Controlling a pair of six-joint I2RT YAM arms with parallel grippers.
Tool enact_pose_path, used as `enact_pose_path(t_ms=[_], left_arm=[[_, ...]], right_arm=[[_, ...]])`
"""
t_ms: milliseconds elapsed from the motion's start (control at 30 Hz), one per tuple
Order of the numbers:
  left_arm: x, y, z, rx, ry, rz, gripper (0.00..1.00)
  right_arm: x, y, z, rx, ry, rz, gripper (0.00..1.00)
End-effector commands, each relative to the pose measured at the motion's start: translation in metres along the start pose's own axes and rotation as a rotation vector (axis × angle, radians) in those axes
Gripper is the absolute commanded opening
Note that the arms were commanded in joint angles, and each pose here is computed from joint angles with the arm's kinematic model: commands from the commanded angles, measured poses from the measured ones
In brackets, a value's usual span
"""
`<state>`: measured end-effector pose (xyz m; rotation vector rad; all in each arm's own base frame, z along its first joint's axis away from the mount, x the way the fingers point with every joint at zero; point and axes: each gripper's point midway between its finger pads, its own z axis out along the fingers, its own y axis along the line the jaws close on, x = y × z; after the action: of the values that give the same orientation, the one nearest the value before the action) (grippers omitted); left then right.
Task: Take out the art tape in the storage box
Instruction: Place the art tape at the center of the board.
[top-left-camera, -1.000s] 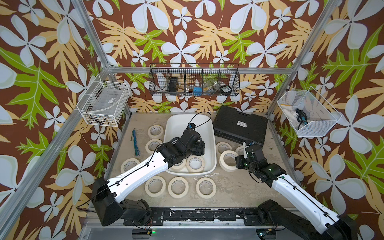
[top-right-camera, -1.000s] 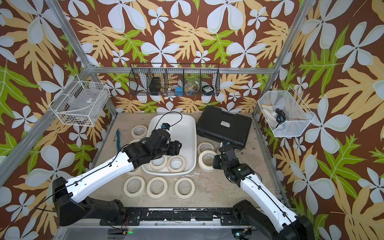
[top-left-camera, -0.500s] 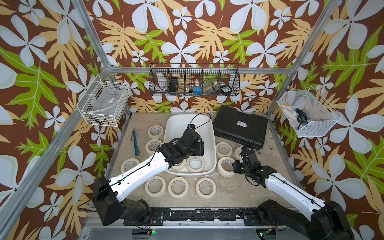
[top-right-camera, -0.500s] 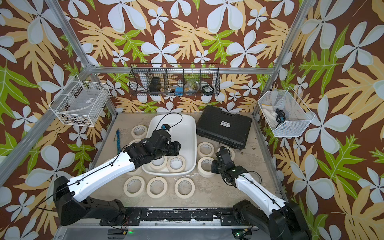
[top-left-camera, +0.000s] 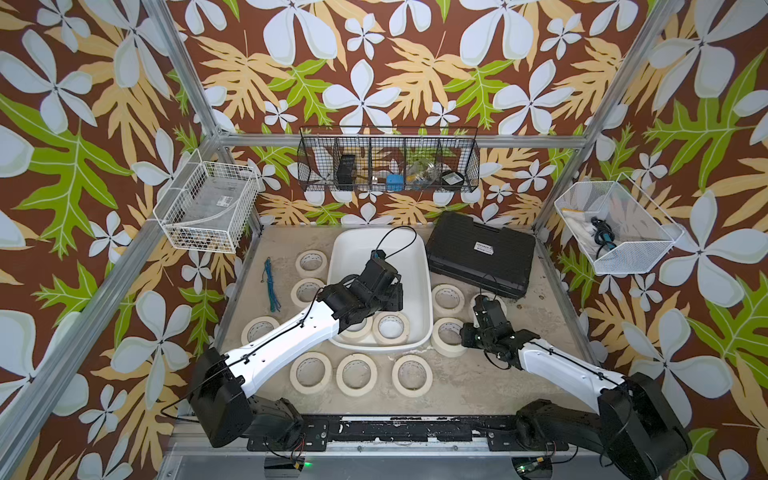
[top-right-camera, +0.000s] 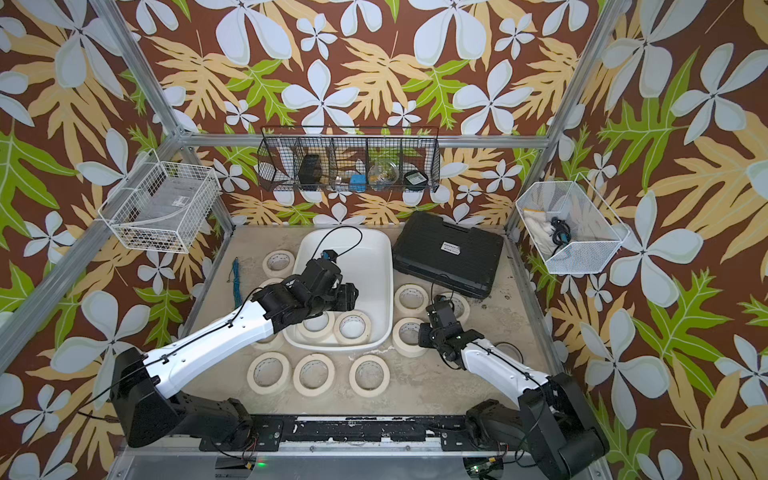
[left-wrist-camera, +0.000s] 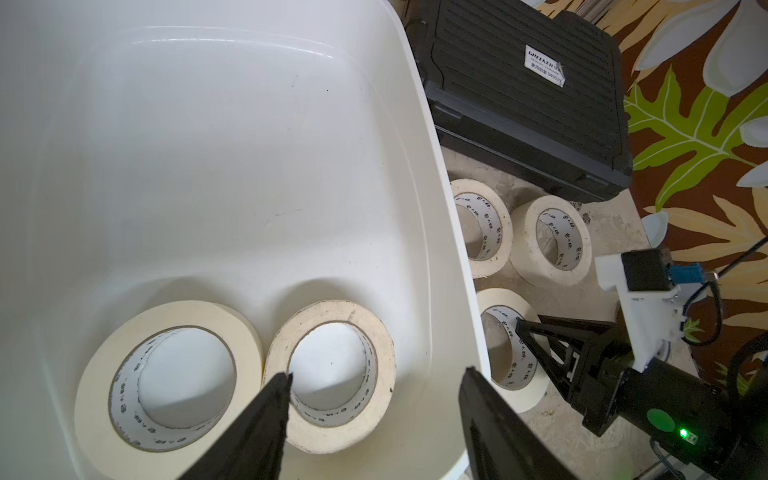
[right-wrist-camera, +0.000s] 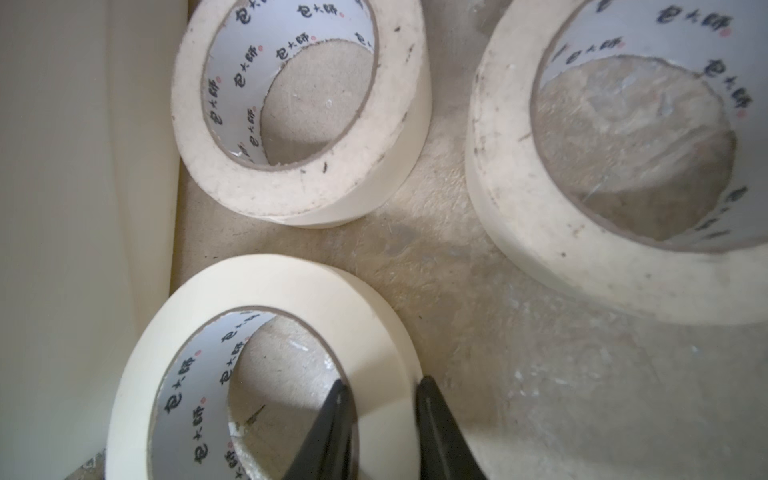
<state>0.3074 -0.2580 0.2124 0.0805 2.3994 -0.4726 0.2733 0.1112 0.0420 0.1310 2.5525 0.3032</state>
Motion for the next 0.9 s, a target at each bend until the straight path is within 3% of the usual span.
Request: enact_pose_path(t_ms=[0,200,567,733,867], left_arm=[[-0.001,0.002,0.002,-0.001,0.0,-0.01,0.68],[0.0,0.004,0.004,-0.008,0.005,-0.007,0.68],[0.007,0.02,0.018,-0.027,0.027,-0.052,0.68],[0.013,0.029,0.026,-0.045,0.049,-0.058,0.68],[0.015,0.032,0.03,-0.055,0.064,-0.053,0.68]], right_arm=[[-0.012,0.003,0.002,-0.007,-0.055,-0.015,0.06],[-0.016,0.003,0.005,-0.001,-0.072,-0.018,0.1],[-0.012,0.01,0.003,-0.026,-0.047,-0.019,0.28],[-0.007,0.007,-0.002,0.0,-0.031,-0.033,0.42],[-0.008,0.007,-0.005,0.004,-0.029,-0.039,0.46]])
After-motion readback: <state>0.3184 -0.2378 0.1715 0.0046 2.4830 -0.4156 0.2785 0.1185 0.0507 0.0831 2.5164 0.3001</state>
